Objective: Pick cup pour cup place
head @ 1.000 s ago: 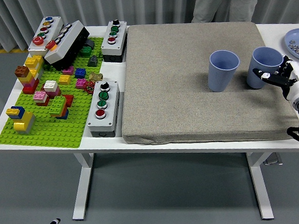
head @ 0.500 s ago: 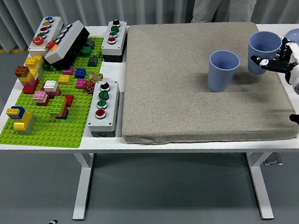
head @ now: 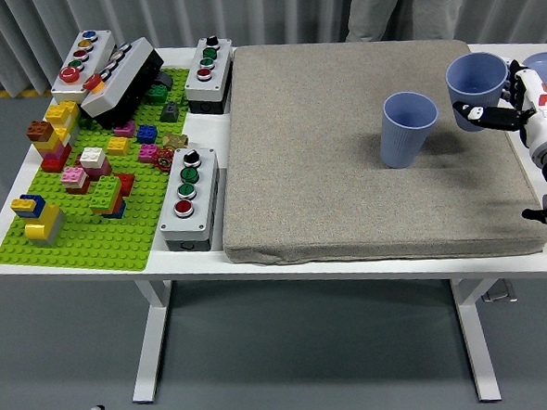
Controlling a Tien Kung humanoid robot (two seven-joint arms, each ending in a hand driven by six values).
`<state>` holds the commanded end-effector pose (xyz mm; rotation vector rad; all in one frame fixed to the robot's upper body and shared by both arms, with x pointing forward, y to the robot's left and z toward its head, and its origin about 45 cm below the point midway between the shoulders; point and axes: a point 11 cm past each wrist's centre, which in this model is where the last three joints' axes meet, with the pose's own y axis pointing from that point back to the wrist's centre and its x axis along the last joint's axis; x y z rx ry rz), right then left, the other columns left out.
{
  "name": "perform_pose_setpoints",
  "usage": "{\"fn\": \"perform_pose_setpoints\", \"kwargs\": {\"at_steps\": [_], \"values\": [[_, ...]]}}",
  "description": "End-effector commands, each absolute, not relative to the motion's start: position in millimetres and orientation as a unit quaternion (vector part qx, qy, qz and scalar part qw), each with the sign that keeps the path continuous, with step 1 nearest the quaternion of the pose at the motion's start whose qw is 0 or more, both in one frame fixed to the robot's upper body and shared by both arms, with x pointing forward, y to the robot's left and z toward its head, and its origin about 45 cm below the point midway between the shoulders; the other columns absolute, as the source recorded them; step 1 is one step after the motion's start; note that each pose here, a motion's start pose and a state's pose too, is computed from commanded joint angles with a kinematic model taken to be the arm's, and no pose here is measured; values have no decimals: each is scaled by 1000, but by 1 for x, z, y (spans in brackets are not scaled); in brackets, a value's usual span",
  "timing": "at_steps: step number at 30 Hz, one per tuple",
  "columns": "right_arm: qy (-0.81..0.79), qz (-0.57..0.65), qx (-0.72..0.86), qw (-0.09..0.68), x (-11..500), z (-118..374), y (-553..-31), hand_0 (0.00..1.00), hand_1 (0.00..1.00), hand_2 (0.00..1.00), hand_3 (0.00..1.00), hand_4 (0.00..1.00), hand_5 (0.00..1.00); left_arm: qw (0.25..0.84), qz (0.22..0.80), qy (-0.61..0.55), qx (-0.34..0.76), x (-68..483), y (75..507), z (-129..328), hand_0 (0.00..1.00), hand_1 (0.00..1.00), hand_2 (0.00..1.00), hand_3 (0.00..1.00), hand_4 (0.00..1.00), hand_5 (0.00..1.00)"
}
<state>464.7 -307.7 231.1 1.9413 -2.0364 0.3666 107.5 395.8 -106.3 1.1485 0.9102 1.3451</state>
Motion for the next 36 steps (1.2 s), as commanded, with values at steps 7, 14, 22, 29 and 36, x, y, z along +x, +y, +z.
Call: {"fn": "perform_pose_setpoints", "kwargs": {"at_steps": [7, 14, 22, 29, 36], "values": [[-700, 182, 668, 178, 464, 244, -298, 767, 642, 517, 629, 716, 23, 545, 567, 384, 484, 107, 396, -106, 859, 815, 888, 787, 647, 998], [-691, 215, 661, 198, 463, 248, -291, 767, 642, 516, 630, 715, 24, 544, 567, 384, 485, 107, 396, -106, 860, 815, 888, 787, 647, 998], [-672, 270, 646, 241, 460, 250, -282, 767, 640, 515, 628, 714, 25, 544, 566, 384, 486, 106, 397, -107, 860, 815, 887, 787, 647, 998], [-660, 302, 636, 262, 459, 253, -277, 767, 640, 513, 627, 713, 24, 543, 566, 385, 487, 103, 397, -107, 860, 815, 887, 786, 647, 998], [-652, 323, 629, 274, 459, 257, -273, 767, 640, 513, 626, 712, 23, 543, 566, 385, 486, 104, 397, -107, 860, 815, 887, 786, 647, 998]]}}
